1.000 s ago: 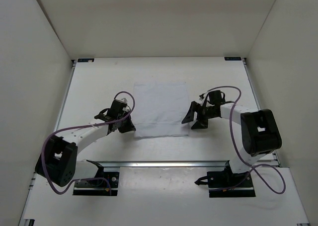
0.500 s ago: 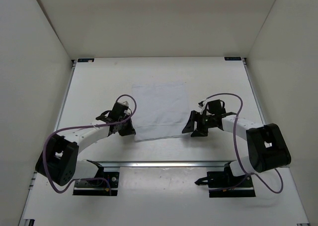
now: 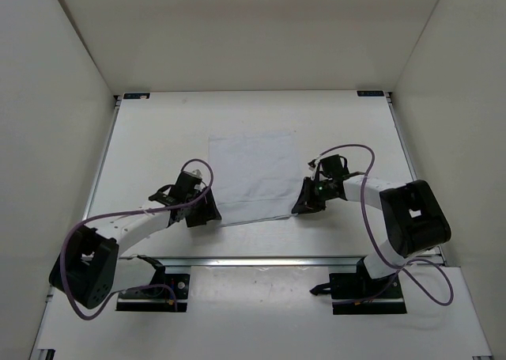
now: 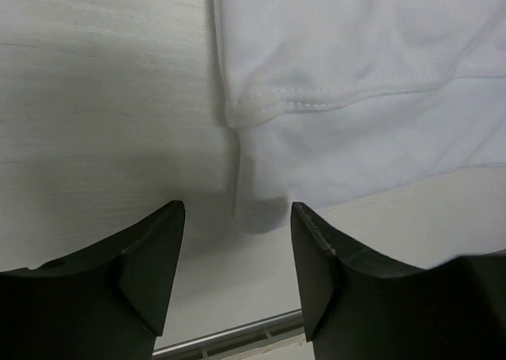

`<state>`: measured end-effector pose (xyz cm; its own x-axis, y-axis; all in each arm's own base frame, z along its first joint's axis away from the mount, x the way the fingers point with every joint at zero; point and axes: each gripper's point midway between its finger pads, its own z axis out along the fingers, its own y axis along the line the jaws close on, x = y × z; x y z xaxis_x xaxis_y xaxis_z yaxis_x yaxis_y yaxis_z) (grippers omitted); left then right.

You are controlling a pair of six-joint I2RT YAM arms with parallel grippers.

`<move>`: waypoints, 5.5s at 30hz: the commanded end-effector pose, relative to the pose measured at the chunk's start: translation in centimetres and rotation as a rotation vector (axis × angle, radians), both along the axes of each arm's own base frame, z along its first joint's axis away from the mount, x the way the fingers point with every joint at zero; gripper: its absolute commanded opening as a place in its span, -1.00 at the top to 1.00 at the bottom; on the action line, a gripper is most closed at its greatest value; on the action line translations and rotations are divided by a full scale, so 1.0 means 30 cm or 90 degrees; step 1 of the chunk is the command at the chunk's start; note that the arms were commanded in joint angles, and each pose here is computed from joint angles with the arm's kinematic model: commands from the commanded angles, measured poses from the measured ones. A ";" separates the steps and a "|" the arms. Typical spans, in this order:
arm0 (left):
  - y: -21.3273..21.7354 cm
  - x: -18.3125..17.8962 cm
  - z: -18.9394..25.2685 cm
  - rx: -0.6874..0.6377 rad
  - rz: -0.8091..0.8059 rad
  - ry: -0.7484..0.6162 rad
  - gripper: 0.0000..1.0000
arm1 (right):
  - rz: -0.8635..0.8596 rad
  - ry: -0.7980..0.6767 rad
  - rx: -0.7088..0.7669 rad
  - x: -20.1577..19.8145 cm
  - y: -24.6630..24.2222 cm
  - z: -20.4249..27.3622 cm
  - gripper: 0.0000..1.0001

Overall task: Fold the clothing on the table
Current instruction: Fold the skirt

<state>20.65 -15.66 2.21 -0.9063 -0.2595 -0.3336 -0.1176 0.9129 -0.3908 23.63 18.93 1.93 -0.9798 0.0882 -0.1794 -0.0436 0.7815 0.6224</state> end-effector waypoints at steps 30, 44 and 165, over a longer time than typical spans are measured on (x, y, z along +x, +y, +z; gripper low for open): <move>-0.088 0.831 1.111 0.120 -0.040 -0.602 1.00 | -0.083 -0.668 -0.184 0.803 -0.231 1.199 1.00; -0.105 0.149 0.358 0.034 -0.167 -0.224 1.00 | -0.031 -0.249 -0.075 0.034 -0.189 0.314 1.00; -0.093 0.547 0.125 0.152 -0.088 -0.121 0.97 | -0.054 -0.150 -0.062 0.453 -0.234 0.085 0.68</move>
